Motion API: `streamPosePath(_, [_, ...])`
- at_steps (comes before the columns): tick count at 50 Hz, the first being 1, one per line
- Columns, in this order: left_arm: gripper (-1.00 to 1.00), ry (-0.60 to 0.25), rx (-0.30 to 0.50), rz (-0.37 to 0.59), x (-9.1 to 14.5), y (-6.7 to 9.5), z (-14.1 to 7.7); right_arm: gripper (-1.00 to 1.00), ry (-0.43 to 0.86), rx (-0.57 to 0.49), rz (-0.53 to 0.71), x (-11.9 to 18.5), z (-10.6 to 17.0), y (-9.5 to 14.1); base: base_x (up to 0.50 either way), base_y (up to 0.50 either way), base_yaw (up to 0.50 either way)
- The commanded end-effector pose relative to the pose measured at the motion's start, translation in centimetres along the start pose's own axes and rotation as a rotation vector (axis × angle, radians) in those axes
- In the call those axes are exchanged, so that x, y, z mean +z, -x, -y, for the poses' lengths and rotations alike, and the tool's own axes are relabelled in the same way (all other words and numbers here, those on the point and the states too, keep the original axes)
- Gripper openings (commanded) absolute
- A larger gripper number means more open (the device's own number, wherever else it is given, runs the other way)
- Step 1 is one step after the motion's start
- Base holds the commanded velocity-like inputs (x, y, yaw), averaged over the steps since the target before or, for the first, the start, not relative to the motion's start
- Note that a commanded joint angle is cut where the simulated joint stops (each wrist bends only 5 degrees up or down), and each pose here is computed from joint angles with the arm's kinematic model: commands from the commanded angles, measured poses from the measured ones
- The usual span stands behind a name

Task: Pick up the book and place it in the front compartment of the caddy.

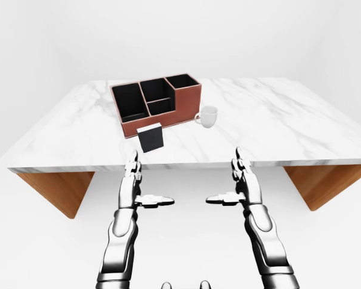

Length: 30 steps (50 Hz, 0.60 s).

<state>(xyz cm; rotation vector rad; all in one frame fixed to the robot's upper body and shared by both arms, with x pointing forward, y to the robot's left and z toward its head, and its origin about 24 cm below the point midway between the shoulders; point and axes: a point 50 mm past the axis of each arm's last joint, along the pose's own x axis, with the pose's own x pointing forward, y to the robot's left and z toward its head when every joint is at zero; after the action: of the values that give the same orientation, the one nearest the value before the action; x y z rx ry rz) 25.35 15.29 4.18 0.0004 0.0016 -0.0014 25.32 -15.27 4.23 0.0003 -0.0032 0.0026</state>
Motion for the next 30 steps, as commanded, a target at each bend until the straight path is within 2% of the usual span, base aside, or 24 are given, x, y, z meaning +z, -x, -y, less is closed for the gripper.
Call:
streamPosePath(1, [1.0, 0.0, -0.004, -0.001, 0.6, 0.2, -0.7, 1.0, 0.002, 0.005, 0.006, 0.4, 0.7, 0.1, 0.0, 0.0, 0.0])
streamPosePath(9, [1.0, 0.0, -0.009, 0.02, 1.6, 0.4, -0.7, 1.0, 0.003, 0.006, 0.01, 1.1, 0.7, 0.2, 0.0, 0.0, 0.0])
streamPosePath(30, [1.0, -0.006, -0.001, 0.213, 6.1, 0.9, -1.6, 1.0, 0.021, 0.013, 0.156, 4.8, 0.8, 1.1, 0.0, 0.0, 0.0])
